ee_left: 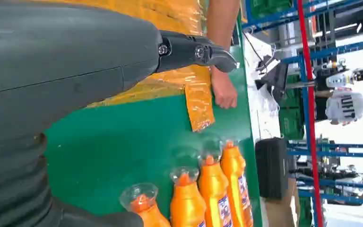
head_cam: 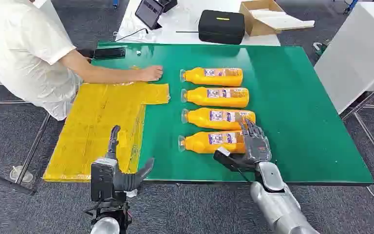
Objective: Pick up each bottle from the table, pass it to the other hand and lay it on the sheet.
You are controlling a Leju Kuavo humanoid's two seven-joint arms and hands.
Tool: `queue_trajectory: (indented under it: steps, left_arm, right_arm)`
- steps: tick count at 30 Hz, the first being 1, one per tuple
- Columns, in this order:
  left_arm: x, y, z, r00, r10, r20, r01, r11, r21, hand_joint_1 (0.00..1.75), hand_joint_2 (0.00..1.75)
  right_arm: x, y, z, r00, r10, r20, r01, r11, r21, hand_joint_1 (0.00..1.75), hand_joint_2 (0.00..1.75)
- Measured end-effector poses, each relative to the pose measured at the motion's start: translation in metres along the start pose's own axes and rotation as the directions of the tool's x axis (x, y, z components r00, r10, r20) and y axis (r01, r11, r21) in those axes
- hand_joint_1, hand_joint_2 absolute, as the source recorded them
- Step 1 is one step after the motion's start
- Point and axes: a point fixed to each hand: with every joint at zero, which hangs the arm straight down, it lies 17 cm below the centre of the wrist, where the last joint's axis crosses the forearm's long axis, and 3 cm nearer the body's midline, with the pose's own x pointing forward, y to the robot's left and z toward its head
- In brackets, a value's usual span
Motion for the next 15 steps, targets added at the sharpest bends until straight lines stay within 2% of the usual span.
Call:
queue_trajectory:
  steps: [6, 7, 9, 10, 11, 15]
  left_arm:
    - [-0.001, 0.0, -0.001, 1.0, -0.003, 0.002, 0.003, 1.0, -0.003, 0.0, 1.75]
    - [-0.001, 0.0, -0.002, 1.0, -0.003, 0.003, 0.003, 1.0, -0.002, 0.0, 1.75]
    - [0.0, 0.0, -0.002, 1.0, -0.003, 0.006, 0.003, 1.0, -0.002, 0.0, 1.75]
    - [0.0, 0.0, -0.002, 1.0, -0.003, 0.006, 0.003, 1.0, -0.002, 0.0, 1.75]
    - [0.0, 0.0, -0.002, 1.0, -0.003, 0.007, 0.003, 1.0, -0.002, 0.0, 1.75]
    - [0.001, 0.0, -0.003, 1.0, 0.002, 0.01, -0.002, 1.0, 0.001, 0.0, 1.75]
  right_arm:
    - [-0.006, 0.007, -0.001, 1.0, -0.021, -0.011, 0.021, 0.999, 0.028, 0.0, 1.75]
    - [-0.007, 0.008, -0.001, 1.0, -0.024, -0.015, 0.024, 0.999, 0.036, 0.09, 1.75]
    - [-0.008, 0.01, -0.001, 1.0, -0.027, -0.017, 0.027, 0.999, 0.042, 0.09, 1.75]
    - [-0.009, 0.011, -0.001, 0.999, -0.033, -0.018, 0.034, 0.998, 0.048, 1.45, 1.75]
    - [-0.01, 0.012, -0.001, 0.999, -0.038, -0.019, 0.039, 0.998, 0.052, 1.75, 1.75]
    - [-0.009, 0.02, 0.002, 0.999, -0.053, -0.01, 0.053, 0.995, 0.082, 1.75, 1.75]
